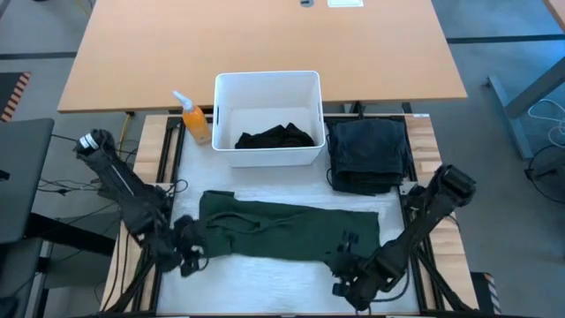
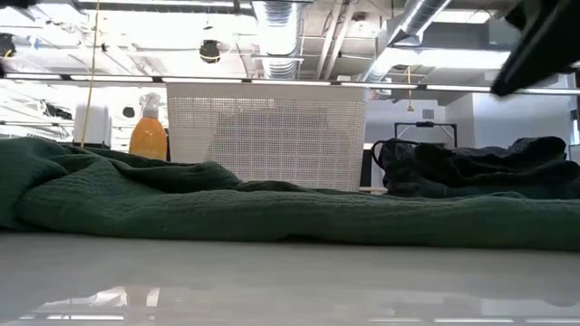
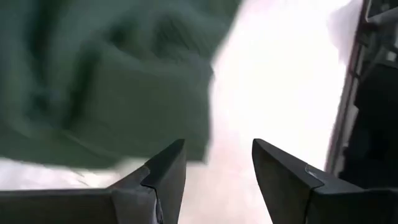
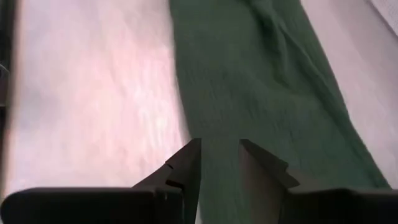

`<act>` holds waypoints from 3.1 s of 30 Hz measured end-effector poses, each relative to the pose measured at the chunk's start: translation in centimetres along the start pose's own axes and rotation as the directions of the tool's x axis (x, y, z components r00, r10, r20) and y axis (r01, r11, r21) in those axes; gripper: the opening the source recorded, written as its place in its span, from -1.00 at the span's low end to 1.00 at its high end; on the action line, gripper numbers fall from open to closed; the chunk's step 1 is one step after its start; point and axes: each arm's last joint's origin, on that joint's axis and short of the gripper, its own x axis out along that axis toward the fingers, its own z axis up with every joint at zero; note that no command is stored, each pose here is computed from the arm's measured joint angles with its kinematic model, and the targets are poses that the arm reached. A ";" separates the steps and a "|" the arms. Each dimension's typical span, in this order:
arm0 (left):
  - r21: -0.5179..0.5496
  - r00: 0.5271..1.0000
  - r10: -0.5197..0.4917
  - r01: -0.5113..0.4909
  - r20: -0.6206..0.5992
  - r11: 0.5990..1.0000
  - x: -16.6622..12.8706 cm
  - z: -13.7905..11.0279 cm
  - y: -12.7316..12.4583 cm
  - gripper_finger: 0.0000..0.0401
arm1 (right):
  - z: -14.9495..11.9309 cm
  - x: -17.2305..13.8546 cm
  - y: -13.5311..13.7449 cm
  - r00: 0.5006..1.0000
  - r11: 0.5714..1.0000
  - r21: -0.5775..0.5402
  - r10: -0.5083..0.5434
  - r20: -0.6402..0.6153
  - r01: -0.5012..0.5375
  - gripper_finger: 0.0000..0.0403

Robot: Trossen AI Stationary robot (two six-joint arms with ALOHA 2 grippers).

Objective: Fold laundry
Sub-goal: Fold the green polo

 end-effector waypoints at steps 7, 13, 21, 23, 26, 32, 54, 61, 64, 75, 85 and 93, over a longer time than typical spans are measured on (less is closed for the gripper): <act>-0.102 0.997 0.070 -0.071 -0.014 0.992 3.2 -3.2 -1.2 -0.14 | -0.9 3.2 -0.2 0.993 0.996 -0.041 -0.086 -0.076 0.083 -0.37; -0.171 0.993 0.119 -0.119 -0.010 0.978 4.6 -4.7 -1.4 -0.15 | -0.9 3.5 -0.4 0.991 0.994 -0.050 -0.098 -0.094 0.094 -0.37; -0.188 0.980 0.177 -0.158 0.091 0.969 4.7 -4.9 -1.0 -0.15 | -1.0 3.4 -0.6 0.988 0.993 -0.068 -0.103 -0.120 0.095 -0.37; -0.198 0.975 0.201 -0.180 0.094 0.964 4.4 -4.8 -0.7 -0.15 | -1.0 3.4 -0.7 0.987 0.993 -0.070 -0.106 -0.123 0.098 -0.37; -0.198 0.971 0.227 -0.208 0.079 0.958 4.3 -4.8 -0.4 -0.15 | -0.9 3.5 -0.8 0.986 0.993 -0.062 -0.107 -0.126 0.100 -0.37; -0.176 0.975 0.203 -0.185 0.092 0.967 4.5 -4.5 -0.6 -0.15 | -1.2 4.4 -0.9 0.989 0.996 -0.019 -0.085 -0.119 0.083 -0.37; -0.048 0.965 0.255 -0.259 -0.064 0.965 5.4 -1.5 0.6 -0.99 | -5.0 5.6 -2.1 0.976 0.995 -0.053 -0.089 -0.201 0.080 -0.37; -0.033 0.940 0.324 -0.329 -0.105 0.944 3.0 -1.0 1.5 -1.00 | -5.5 5.1 -2.1 0.965 0.993 -0.086 -0.096 -0.242 0.077 -0.37; -0.028 0.945 0.319 -0.322 -0.078 0.946 1.7 -0.5 1.4 -1.00 | -5.4 5.1 -2.2 0.965 0.993 -0.091 -0.096 -0.243 0.075 -0.37; 0.023 0.960 0.280 -0.280 -0.010 0.960 -0.9 0.6 1.3 -1.00 | -4.3 3.4 -3.0 0.965 0.993 -0.110 -0.060 -0.254 0.033 -0.37; 0.205 0.961 0.275 -0.267 -0.011 0.942 -0.9 0.6 1.3 -1.00 | -3.1 2.5 -2.4 0.971 0.994 -0.036 0.089 -0.223 -0.099 -0.37; 0.265 0.977 0.211 -0.196 -0.028 0.944 -0.8 0.7 0.7 -1.00 | -5.1 4.7 -0.9 0.953 0.993 -0.048 0.088 -0.291 -0.107 -0.37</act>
